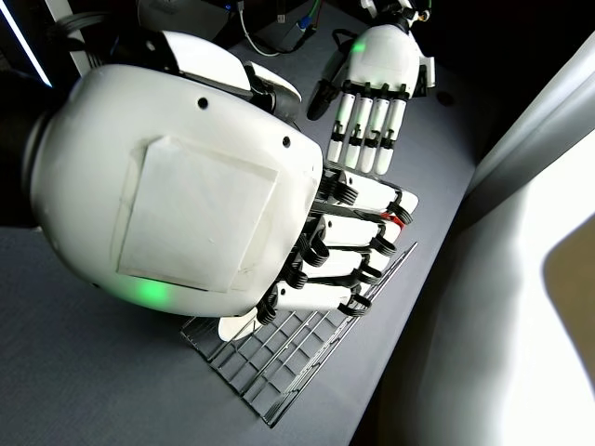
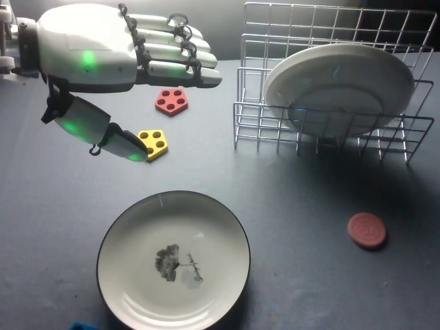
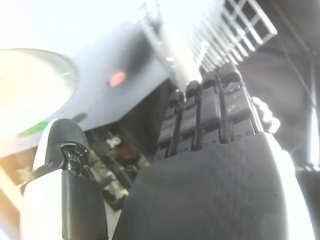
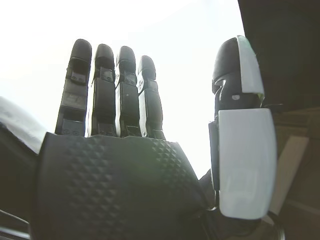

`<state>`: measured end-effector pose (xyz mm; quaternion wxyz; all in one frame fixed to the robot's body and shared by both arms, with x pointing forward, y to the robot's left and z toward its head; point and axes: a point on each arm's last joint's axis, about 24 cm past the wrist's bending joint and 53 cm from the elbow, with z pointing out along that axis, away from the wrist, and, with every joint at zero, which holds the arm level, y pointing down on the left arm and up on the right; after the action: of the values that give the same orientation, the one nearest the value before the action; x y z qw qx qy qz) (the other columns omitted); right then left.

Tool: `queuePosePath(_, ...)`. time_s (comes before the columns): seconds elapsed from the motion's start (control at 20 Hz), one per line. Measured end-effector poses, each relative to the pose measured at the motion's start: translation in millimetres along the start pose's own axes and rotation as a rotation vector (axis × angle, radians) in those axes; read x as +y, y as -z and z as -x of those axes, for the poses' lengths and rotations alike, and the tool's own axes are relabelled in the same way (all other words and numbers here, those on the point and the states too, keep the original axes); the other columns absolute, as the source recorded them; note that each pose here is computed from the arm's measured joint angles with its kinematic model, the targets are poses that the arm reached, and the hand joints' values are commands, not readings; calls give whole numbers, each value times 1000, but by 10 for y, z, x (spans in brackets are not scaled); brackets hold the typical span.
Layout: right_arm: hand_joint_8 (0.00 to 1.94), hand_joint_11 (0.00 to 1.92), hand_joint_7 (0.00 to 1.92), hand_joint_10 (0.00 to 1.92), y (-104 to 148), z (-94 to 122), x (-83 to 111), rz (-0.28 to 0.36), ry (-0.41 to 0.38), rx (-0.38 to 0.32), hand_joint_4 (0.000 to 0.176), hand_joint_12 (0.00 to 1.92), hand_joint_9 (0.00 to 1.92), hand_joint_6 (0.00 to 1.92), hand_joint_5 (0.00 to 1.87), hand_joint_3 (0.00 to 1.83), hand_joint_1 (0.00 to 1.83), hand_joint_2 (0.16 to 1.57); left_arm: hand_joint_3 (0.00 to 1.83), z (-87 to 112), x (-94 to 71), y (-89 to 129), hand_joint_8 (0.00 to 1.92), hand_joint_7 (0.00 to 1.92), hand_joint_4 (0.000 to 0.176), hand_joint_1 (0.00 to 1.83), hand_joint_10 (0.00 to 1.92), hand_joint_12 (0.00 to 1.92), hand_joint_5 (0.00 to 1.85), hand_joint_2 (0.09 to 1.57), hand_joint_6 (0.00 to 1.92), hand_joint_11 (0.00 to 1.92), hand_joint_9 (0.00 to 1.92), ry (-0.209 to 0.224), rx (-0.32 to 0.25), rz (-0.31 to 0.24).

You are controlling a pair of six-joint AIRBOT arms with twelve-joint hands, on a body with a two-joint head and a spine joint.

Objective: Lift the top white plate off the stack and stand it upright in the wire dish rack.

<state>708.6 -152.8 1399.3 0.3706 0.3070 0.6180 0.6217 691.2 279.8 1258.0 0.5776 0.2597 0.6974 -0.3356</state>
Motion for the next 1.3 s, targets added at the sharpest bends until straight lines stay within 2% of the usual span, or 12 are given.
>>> queuePosePath(0.25,18,193,417,12,25,37,178,34,151,1,0,420,363,13,401,0,942,999,1,-67,30,24,2,31,0,407,3,49,36,1091,1,0,20,32,12,10)
queuePosePath(0.35,4,191,399,3,27,-72,152,26,188,45,0,417,351,4,387,1,928,1010,3,-114,33,27,0,42,0,368,0,110,42,1091,0,0,33,33,26,11)
queuePosePath(0.5,1,148,368,0,44,-229,217,60,252,100,0,397,324,2,389,11,854,1039,1,-313,-11,15,1,63,0,339,5,303,60,1086,1,0,76,-11,92,0)
queuePosePath(0.55,11,162,395,8,48,-269,237,70,270,111,0,403,345,5,398,13,824,1051,2,-379,-39,7,4,41,0,350,7,209,44,1092,2,0,43,-15,109,-8)
queuePosePath(0.65,0,155,357,0,79,-356,287,90,335,144,0,401,313,1,369,13,787,1065,0,-513,-103,-19,9,29,0,356,7,113,43,1094,3,0,18,-73,146,-27)
queuePosePath(0.7,5,148,369,3,91,-401,281,91,357,163,0,400,319,0,364,10,799,1065,1,-539,-144,-39,4,6,0,393,1,25,11,1100,2,0,3,-70,151,-38)
queuePosePath(0.95,4,134,335,4,184,-635,341,123,464,240,6,398,308,4,345,0,829,1050,0,-315,-234,-169,7,27,0,331,6,11,21,1097,6,17,20,10,46,-59)
queuePosePath(1.0,0,126,309,0,198,-632,411,143,470,235,13,393,292,0,319,0,832,1053,0,-302,-237,-207,10,37,0,324,10,22,29,1092,8,38,34,21,35,-60)
queuePosePath(1.05,0,85,277,0,214,-653,471,161,482,232,34,374,260,1,270,12,728,1088,0,-335,-249,-262,11,44,0,358,13,31,36,1091,9,50,46,22,41,-66)
queuePosePath(1.1,14,131,312,10,236,-692,461,161,489,243,20,390,282,13,293,0,773,1051,0,-378,-273,-308,10,53,0,357,11,41,47,1093,9,52,51,23,52,-74)
queuePosePath(1.25,1,126,285,0,301,-789,402,149,534,282,29,386,252,14,308,0,747,1038,0,-352,-358,-328,0,77,0,372,1,201,74,1098,1,1,67,27,41,-108)
queuePosePath(1.3,0,119,261,0,324,-793,436,157,541,284,13,385,242,13,312,0,750,1042,0,-349,-384,-318,1,72,0,358,1,259,62,1101,3,0,70,23,45,-122)
